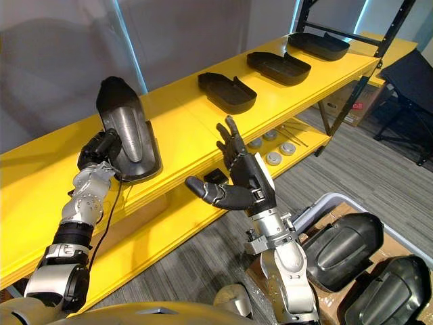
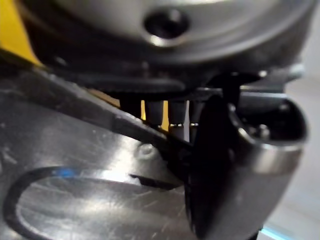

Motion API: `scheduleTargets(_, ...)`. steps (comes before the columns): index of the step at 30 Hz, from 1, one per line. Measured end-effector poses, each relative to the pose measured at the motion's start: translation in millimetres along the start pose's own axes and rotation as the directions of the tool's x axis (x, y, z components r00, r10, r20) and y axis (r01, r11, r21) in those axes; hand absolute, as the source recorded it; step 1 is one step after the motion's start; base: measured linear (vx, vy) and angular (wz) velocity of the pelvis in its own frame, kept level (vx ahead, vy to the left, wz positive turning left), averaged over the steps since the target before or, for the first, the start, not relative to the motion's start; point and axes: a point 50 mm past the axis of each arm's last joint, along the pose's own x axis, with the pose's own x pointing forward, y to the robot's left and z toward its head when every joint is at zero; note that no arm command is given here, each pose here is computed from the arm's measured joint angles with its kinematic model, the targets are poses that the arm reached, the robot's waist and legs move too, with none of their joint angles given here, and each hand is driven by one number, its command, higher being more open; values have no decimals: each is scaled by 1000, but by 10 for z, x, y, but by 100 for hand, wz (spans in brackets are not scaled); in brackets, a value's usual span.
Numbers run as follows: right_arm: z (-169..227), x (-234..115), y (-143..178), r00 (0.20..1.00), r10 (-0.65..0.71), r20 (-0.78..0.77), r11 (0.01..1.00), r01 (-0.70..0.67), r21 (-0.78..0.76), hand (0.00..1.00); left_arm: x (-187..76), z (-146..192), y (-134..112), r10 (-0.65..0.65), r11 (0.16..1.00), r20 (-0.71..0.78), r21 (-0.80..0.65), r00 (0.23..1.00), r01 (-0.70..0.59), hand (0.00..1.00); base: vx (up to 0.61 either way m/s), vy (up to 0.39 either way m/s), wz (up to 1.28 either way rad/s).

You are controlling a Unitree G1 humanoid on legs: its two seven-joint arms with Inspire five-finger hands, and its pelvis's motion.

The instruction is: Walk over and take three plastic housings, then place them on the shelf

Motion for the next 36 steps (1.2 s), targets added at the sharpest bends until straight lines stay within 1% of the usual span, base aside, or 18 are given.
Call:
scheduleTargets(4, 128, 206, 165, 985, 156, 74, 988, -156, 0, 100, 4, -37, -115, -40, 999, -29, 11, 999, 40, 0, -38, -3, 10)
scheduleTargets(8, 213, 446, 316, 952, 272, 138, 961, -277, 20, 100, 12, 122, -424, -169, 986, 7, -12, 986, 169, 0, -90, 3, 22)
scheduleTargets(11, 222, 528, 394, 942, 307, 136, 950, -312, 22, 100, -17, 178, -542, -225, 974, 31, -34, 974, 226, 0, -63, 4, 27)
scheduleTargets(14, 228, 560, 422, 945, 294, 142, 953, -300, 28, 100, -31, 207, -587, -242, 969, 49, -37, 969, 244, 0, -12, -10, 14)
scheduleTargets(15, 235, 577, 428, 948, 282, 146, 957, -289, 30, 100, -33, 217, -591, -242, 969, 59, -40, 969, 244, 100, -15, -8, 6)
scheduleTargets(18, 232, 588, 425, 960, 240, 148, 968, -248, 42, 100, -33, 291, -653, -238, 969, 90, -46, 967, 243, 100, 10, -6, 8)
scheduleTargets(23, 227, 590, 412, 968, 209, 140, 976, -215, 27, 100, 0, 526, -675, -151, 986, 168, -47, 974, 161, 100, 5, -1, 1)
scheduleTargets(26, 213, 577, 420, 968, 211, 132, 976, -216, 23, 100, 9, 608, -714, -115, 990, 186, -57, 976, 127, 100, 18, -20, -4)
scheduleTargets(29, 204, 564, 418, 970, 207, 128, 977, -212, 27, 100, 8, 660, -753, -99, 991, 198, -67, 975, 115, 100, 18, -16, -4)
scheduleTargets(36, 159, 511, 429, 975, 191, 109, 979, -197, 49, 100, 17, 673, -734, -83, 992, 199, -75, 976, 100, 100, 9, -6, -3)
